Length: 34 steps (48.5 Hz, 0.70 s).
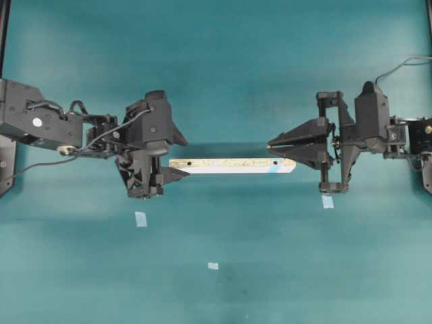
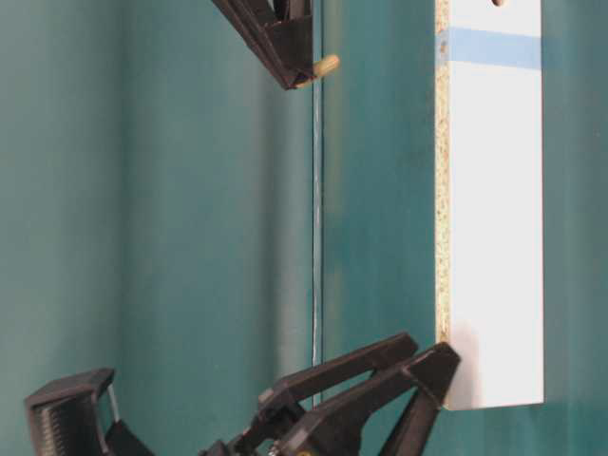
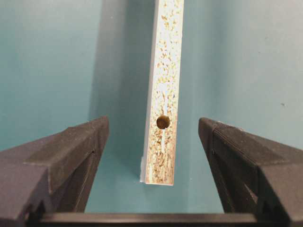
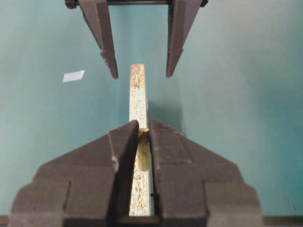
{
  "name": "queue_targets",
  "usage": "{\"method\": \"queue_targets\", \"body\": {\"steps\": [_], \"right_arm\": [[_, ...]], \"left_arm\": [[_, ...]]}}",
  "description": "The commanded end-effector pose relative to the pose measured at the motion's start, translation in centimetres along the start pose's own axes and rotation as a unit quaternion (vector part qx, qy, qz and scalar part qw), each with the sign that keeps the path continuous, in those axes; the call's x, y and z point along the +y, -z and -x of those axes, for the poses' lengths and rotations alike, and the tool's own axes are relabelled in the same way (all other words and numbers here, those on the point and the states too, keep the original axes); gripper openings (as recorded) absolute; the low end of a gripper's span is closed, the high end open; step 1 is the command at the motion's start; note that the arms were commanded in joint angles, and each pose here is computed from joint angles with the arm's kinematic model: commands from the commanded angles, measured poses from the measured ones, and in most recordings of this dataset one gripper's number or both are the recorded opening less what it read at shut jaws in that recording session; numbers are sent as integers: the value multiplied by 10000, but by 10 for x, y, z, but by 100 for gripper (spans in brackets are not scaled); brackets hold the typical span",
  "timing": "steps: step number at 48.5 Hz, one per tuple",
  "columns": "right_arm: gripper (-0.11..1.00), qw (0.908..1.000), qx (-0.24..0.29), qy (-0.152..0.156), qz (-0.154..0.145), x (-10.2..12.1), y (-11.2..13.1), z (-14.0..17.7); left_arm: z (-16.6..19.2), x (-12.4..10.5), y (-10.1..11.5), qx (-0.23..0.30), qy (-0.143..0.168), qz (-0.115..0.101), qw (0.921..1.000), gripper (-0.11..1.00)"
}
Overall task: Insert the rod into the hole on the wooden board.
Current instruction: 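Move the left gripper to the board's left end and grasp it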
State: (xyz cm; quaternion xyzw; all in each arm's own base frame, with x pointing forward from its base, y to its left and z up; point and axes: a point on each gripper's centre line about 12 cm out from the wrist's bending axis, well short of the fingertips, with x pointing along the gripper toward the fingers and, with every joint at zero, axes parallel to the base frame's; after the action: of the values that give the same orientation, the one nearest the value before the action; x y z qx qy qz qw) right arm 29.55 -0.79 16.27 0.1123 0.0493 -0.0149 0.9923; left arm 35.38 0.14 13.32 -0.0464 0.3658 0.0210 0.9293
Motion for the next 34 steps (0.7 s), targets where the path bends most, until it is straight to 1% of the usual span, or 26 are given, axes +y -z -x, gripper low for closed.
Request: {"method": "queue_targets", "body": {"steps": [1, 18, 34], "right_arm": [[10, 9999, -113, -21, -7, 2, -7, -3], [10, 10000, -55, -1, -12, 1, -5, -3], [10, 10000, -62, -3, -12, 1, -6, -3]], "left_arm": [[-1, -3, -10, -128, 34, -28, 9999, 91], [-15, -2, 5, 139, 7, -45, 9999, 91], [-18, -1, 8, 192, -3, -70, 9998, 90]]}}
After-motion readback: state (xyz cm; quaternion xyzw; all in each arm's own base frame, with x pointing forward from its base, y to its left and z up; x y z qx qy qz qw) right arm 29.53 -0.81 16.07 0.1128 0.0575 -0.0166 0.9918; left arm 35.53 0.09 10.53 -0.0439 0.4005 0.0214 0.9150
